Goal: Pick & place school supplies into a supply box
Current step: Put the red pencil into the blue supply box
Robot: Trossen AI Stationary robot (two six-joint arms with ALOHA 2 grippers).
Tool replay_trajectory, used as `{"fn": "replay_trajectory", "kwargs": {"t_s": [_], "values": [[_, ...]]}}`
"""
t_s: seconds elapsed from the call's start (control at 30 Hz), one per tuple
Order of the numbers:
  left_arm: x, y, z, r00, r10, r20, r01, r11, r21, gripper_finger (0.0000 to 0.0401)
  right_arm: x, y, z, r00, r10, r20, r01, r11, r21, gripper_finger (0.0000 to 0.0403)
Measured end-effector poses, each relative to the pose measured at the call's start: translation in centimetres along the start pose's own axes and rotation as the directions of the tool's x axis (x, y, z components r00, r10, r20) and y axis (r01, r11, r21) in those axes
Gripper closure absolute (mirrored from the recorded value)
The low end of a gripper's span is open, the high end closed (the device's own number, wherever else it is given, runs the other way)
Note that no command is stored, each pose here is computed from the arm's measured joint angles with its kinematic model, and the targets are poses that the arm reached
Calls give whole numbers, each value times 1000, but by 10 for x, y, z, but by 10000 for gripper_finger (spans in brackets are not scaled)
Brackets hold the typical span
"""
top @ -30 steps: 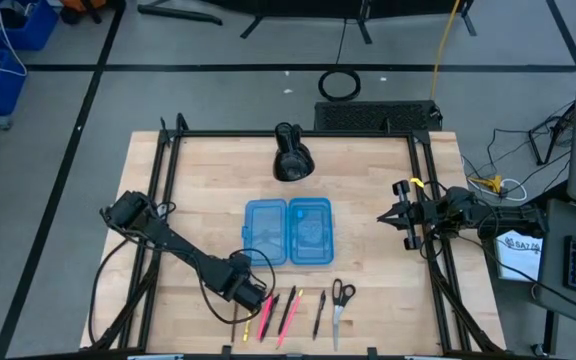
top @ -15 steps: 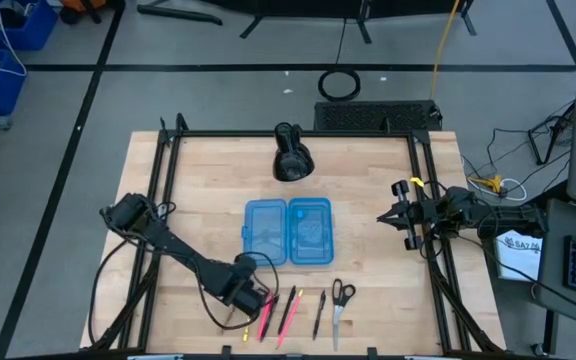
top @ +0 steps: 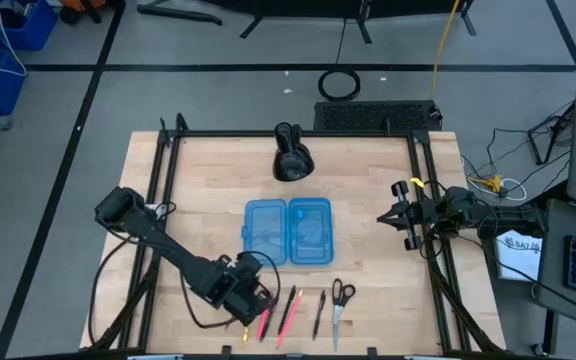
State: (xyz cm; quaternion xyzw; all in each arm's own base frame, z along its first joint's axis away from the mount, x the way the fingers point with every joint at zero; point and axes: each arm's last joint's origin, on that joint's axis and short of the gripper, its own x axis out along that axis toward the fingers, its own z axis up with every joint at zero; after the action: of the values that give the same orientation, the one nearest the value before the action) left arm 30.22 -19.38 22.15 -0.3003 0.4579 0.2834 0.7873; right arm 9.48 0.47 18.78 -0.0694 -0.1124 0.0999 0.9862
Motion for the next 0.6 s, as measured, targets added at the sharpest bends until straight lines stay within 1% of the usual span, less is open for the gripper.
{"fn": "replay_trajectory", "kwargs": {"t_s": [0.1, 0.17, 0.3, 0.43, 0.6], "values": [[-19, -8, 15, 995, -64, 80, 64, 998, 0, 384, 0, 0, 0, 1000, 0, -1, 0, 1000, 0, 403], [-29, -12, 28, 989, -95, 114, 98, 995, -24, 377, 0, 0, 0, 1000, -1, 0, 1, 1000, 0, 403], [-39, -18, 60, 978, -129, 163, 144, 986, -81, 372, 0, 0, 0, 1000, -1, -1, 1, 1000, 0, 403], [-36, -19, 88, 961, -158, 229, 194, 970, -145, 388, 0, 0, 0, 1000, 0, 0, 0, 1000, 0, 403], [-27, -13, 122, 942, -167, 292, 244, 937, -249, 389, 0, 0, 0, 1000, 0, -1, 0, 1000, 0, 403]]}}
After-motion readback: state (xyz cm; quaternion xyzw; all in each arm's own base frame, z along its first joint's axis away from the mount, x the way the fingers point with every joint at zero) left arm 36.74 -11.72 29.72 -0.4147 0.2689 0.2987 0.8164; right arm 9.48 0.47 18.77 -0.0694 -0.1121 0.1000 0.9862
